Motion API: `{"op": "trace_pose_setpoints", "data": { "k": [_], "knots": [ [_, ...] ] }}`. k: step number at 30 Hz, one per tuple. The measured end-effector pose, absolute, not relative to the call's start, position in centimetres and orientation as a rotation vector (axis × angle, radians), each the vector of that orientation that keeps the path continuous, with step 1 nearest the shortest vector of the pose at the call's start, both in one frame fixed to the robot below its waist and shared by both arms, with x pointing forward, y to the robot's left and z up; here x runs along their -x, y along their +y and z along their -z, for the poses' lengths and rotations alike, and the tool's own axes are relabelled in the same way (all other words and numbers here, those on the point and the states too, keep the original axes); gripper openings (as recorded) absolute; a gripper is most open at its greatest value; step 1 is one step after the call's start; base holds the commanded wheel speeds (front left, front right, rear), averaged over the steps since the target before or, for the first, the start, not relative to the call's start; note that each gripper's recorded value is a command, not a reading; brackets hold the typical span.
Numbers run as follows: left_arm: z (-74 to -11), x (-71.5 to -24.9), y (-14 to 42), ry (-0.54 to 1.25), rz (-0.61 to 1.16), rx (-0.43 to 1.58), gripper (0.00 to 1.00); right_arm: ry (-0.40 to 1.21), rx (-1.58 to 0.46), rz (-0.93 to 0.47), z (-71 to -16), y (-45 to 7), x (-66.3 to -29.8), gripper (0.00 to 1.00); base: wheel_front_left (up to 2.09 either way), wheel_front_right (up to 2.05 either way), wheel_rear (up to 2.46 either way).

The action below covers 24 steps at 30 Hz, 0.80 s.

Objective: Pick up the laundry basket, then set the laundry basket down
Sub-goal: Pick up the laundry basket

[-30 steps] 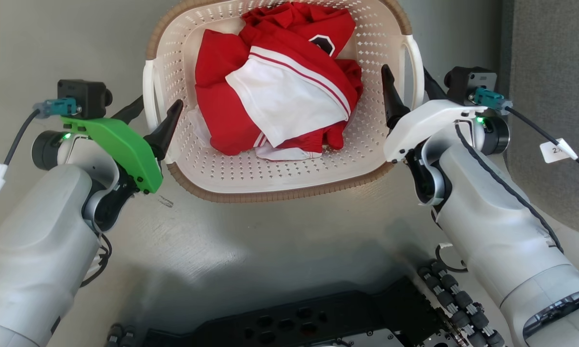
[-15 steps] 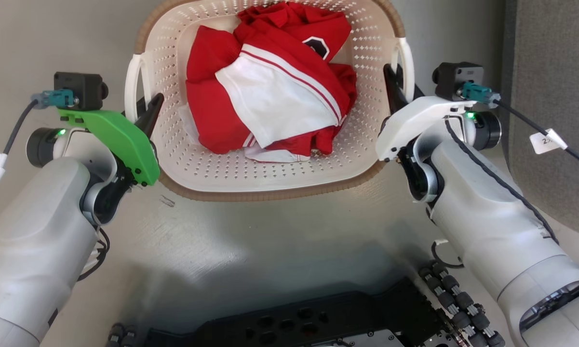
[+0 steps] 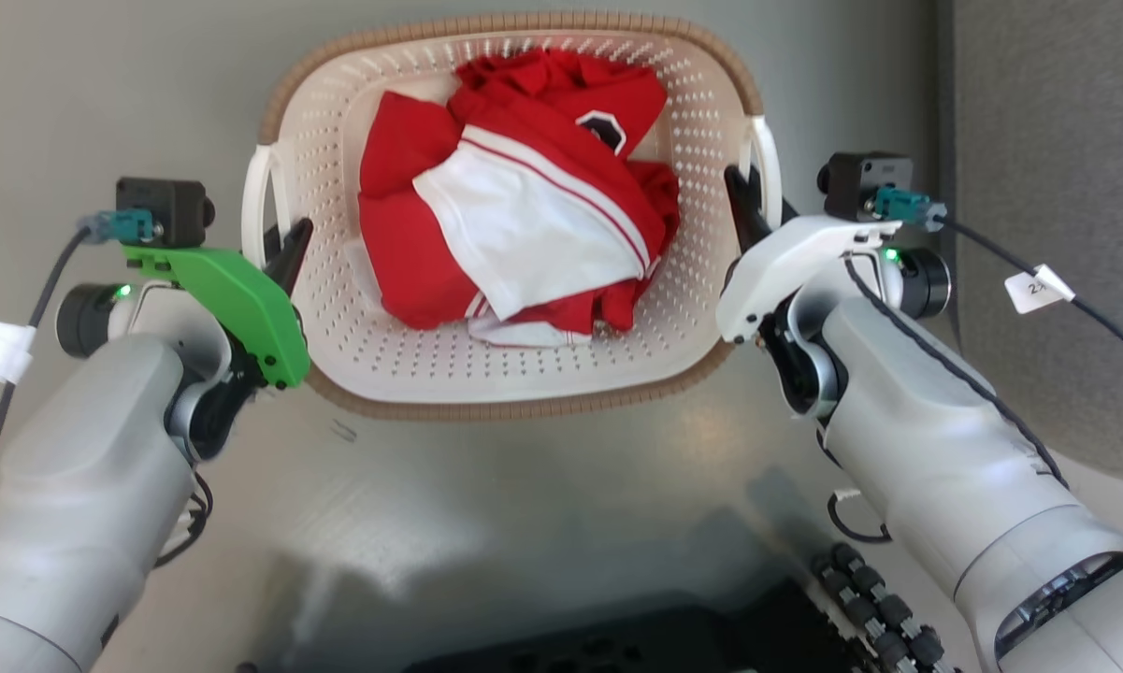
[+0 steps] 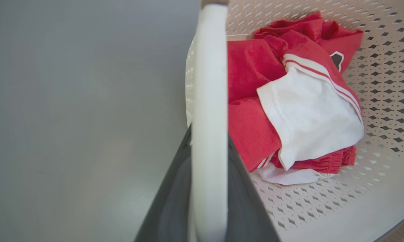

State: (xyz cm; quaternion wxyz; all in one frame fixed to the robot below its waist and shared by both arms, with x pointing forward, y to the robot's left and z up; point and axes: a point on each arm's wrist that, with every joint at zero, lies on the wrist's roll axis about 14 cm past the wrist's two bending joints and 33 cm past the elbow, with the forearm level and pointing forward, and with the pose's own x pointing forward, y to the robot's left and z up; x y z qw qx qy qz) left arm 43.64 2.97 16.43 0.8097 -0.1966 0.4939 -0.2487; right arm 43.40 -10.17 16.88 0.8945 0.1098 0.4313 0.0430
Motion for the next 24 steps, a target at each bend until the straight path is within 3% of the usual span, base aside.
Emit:
{"op": "trace_pose_setpoints", "data": {
  "k": [24],
  "knots": [
    [-25.2,-39.3,4.1,1.052,0.477,0.414,0.0,0.926,-0.274,-0.215,-25.4,-8.3,-39.9,0.0,0.0,0.0,0.0]
  ]
}}
